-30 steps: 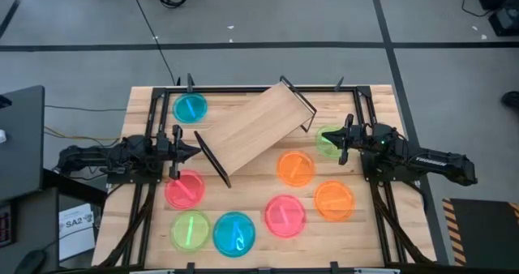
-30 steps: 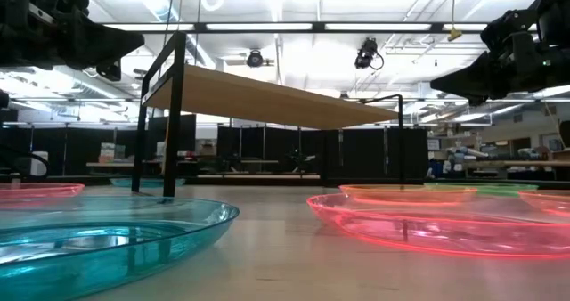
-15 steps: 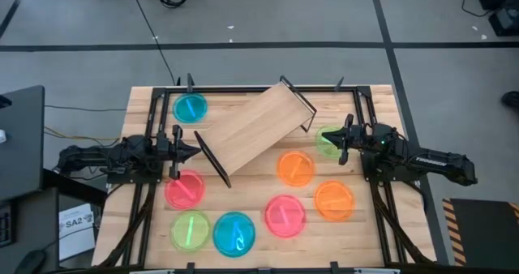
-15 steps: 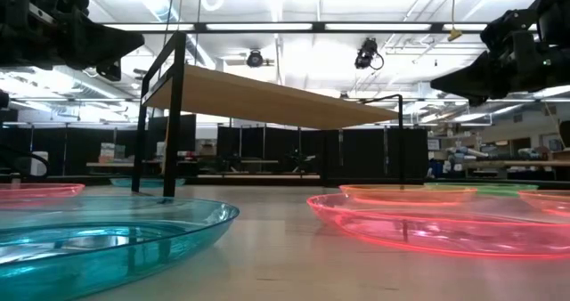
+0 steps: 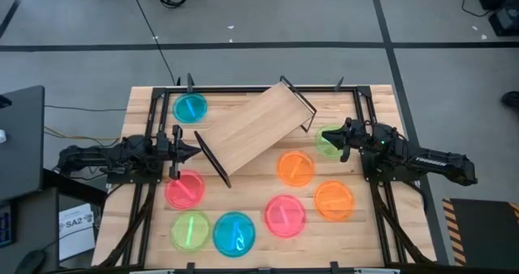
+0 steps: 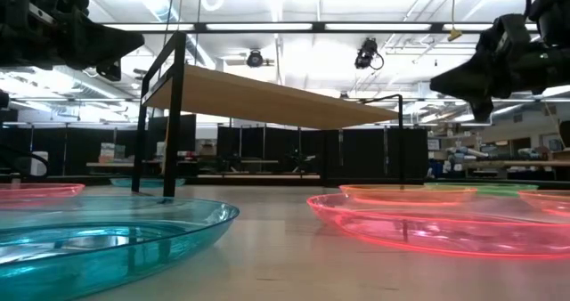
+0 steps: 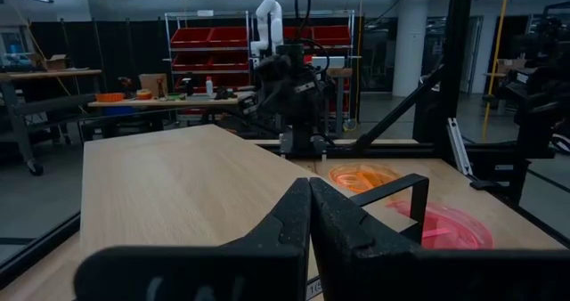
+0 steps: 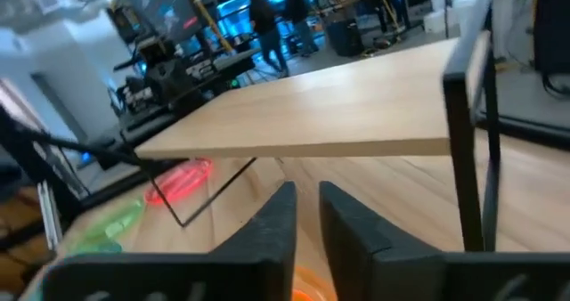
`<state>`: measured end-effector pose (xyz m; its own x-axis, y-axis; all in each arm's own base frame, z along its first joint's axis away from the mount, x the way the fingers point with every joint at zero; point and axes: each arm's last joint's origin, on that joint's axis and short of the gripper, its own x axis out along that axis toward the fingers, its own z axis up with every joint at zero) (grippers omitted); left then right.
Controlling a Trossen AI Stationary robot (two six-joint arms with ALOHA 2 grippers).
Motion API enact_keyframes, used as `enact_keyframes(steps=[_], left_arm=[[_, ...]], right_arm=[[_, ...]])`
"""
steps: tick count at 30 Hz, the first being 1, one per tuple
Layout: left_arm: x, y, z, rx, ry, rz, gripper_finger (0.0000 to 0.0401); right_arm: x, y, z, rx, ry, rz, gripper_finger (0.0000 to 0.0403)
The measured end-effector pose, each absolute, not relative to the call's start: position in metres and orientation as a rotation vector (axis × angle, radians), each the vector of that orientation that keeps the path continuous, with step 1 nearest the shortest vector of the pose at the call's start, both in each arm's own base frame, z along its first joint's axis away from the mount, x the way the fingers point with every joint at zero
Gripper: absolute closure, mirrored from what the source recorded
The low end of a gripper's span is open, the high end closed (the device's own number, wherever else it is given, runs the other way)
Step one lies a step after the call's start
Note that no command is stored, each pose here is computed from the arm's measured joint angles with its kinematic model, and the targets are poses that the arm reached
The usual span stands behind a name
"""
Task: Place and stack plates onto a shelf
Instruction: Put the right green plate on the shelf
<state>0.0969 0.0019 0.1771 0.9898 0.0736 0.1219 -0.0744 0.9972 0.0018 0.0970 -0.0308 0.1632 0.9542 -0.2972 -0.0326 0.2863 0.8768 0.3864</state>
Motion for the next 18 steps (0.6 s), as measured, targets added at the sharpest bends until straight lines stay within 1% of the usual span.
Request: enact_keyframes(steps=[5, 11, 15, 18], left_arm=[[0.0969, 0.0019, 0.1771, 0.006, -0.122, 0.074, 0.0388], [0.0969, 0.0019, 0.1771, 0.007, -0.122, 0.074, 0.0388], [0.0969, 0.0019, 0.1770, 0.007, -0.122, 0.074, 0.0388], [0.0969, 0.0019, 0.1770, 0.007, -0.122, 0.074, 0.0388]], right_arm=[[0.0963, -0.0328, 0.1630, 0.496, -0.061, -0.376, 0.0260], [0.0960, -0.0334, 0.1632, 0.499, -0.068, -0.398, 0.0173], [0.0960, -0.0334, 0.1631, 0.493, -0.066, -0.397, 0.0133], [0.0960, -0.0334, 0.1632, 0.493, -0.067, -0.398, 0.0116]])
